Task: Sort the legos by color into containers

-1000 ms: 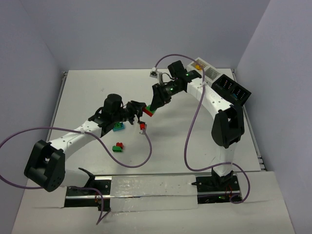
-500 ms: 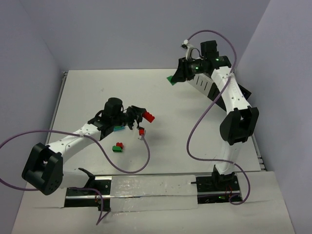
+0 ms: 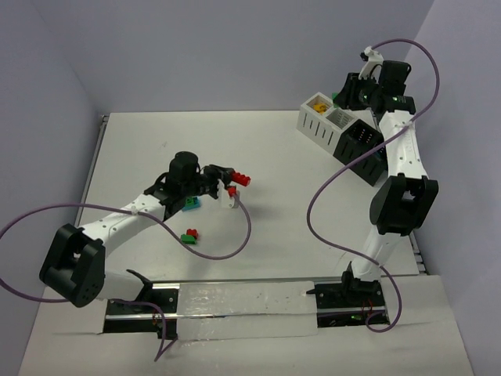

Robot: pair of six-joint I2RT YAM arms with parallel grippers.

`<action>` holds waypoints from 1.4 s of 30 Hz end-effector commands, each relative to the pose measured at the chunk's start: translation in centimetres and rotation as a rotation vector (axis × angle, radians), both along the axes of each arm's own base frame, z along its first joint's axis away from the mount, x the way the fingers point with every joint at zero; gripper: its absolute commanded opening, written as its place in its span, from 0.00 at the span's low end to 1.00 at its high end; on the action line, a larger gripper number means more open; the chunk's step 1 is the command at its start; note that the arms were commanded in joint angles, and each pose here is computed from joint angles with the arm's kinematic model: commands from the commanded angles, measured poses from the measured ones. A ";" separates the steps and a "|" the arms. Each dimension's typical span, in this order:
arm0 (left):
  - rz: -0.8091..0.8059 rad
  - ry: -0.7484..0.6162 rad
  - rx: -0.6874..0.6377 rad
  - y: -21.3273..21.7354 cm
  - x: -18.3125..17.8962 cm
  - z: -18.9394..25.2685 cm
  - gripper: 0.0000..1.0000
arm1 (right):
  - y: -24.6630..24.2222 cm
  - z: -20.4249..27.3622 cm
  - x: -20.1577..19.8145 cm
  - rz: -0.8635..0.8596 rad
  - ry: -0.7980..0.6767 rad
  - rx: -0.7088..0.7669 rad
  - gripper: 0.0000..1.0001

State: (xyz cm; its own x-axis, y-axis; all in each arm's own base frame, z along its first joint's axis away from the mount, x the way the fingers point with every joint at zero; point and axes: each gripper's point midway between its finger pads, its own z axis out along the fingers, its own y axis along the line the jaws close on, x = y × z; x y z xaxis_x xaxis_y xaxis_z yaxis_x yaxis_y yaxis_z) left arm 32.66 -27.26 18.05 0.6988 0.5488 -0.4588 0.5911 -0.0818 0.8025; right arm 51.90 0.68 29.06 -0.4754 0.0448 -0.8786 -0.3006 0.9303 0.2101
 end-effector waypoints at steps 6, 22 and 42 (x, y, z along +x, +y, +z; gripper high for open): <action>0.102 0.112 -0.184 -1.8 2.4 4.0 0.00 | -3.8 0.4 5.8 -0.240 -0.133 0.012 0.00; 0.136 0.148 -0.175 -2.2 4.0 3.6 0.00 | -4.5 -6.4 7.8 -0.282 -0.040 0.031 0.07; 0.126 0.116 -0.200 -2.2 4.2 4.7 0.00 | -4.0 -4.5 5.9 -0.277 -0.063 0.040 0.95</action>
State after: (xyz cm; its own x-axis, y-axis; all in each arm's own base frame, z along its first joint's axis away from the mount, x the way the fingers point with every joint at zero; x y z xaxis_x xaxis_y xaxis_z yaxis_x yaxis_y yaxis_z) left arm 36.46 -29.09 19.52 0.5228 0.5609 -0.6419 0.7202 0.1124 0.6846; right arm 57.78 -3.68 18.08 -0.5058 0.1963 -0.8400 -0.0092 0.9725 0.2328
